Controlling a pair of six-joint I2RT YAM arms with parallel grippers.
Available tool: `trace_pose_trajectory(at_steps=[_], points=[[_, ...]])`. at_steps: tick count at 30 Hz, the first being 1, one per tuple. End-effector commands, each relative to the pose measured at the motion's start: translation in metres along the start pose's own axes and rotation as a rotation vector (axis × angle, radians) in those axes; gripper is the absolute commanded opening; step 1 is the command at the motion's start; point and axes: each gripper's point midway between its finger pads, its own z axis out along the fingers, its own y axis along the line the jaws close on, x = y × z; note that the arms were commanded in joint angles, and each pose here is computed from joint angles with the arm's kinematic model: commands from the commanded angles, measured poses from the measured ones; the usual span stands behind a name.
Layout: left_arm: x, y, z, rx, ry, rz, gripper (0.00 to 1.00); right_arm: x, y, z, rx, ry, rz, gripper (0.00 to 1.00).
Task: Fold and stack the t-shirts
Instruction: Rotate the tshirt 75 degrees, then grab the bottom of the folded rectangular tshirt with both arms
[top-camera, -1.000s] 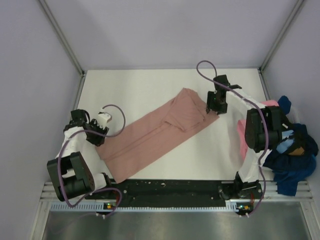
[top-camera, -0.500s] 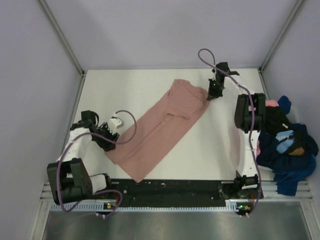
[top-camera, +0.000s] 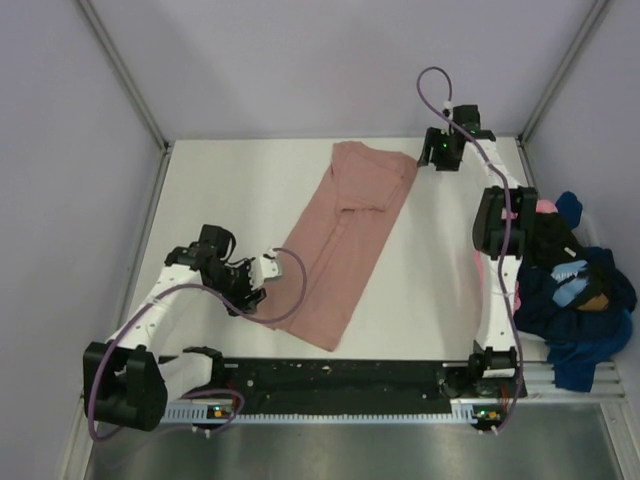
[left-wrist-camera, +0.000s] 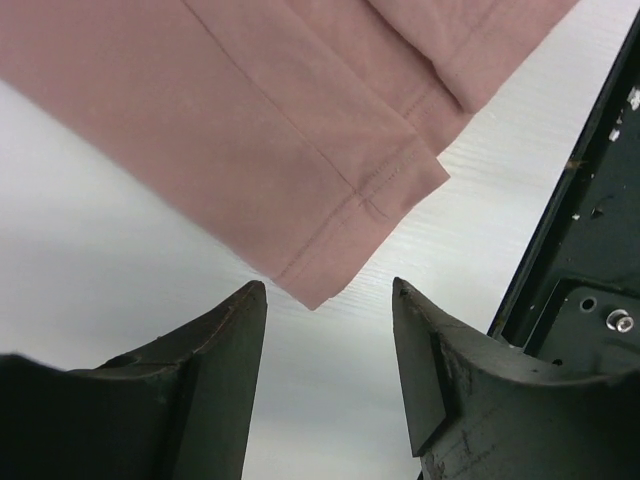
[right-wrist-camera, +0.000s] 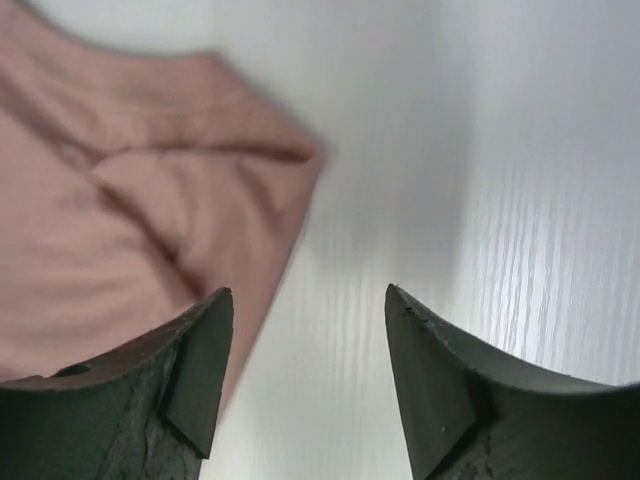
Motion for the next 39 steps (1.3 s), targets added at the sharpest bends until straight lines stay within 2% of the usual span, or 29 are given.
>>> trace_pose_trajectory(at_steps=[1, 3, 4, 6, 7, 11, 14, 19, 23, 27, 31, 36, 39], points=[[0.002, -0.019, 0.004, 0.080, -0.025, 0.165, 0.58, -0.074, 0.070, -0.137, -0.172, -0.327, -0.165, 0.64], [0.009, -0.018, 0.011, 0.074, -0.016, 0.224, 0.59, -0.065, 0.095, -0.173, -0.255, -0.414, -0.241, 0.65], [0.011, -0.014, 0.014, 0.058, -0.012, 0.254, 0.59, -0.062, 0.115, -0.205, -0.296, -0.478, -0.299, 0.66], [0.015, -0.005, 0.020, 0.022, 0.005, 0.287, 0.59, -0.024, 0.145, -0.226, -0.383, -0.510, -0.444, 0.66], [0.016, -0.002, 0.022, 0.010, 0.008, 0.309, 0.59, -0.008, 0.161, -0.241, -0.425, -0.547, -0.565, 0.66], [0.026, 0.002, 0.027, -0.015, 0.040, 0.355, 0.58, 0.107, 0.226, -0.279, -0.758, -0.593, -0.950, 0.69], [0.035, 0.001, 0.033, -0.018, 0.059, 0.374, 0.59, 0.188, 0.251, -0.296, -0.931, -0.610, -1.146, 0.74], [0.051, -0.002, 0.043, -0.024, 0.085, 0.391, 0.55, 0.327, 0.259, -0.298, -1.181, -0.414, -1.481, 0.76], [0.054, 0.003, 0.049, -0.061, 0.088, 0.375, 0.47, 0.402, 0.264, -0.283, -1.225, -0.250, -1.665, 0.76], [0.051, 0.002, 0.049, -0.066, 0.071, 0.357, 0.34, 0.441, 0.264, -0.268, -1.221, -0.163, -1.813, 0.75], [0.053, -0.002, 0.050, -0.062, 0.069, 0.350, 0.18, 0.462, 0.261, -0.255, -1.192, -0.104, -1.911, 0.73], [0.052, -0.006, 0.050, -0.059, 0.057, 0.323, 0.01, 0.472, 0.263, -0.244, -1.150, -0.080, -1.932, 0.68], [0.050, -0.010, 0.048, -0.045, 0.049, 0.298, 0.00, 0.479, 0.262, -0.242, -1.149, -0.052, -1.940, 0.58]])
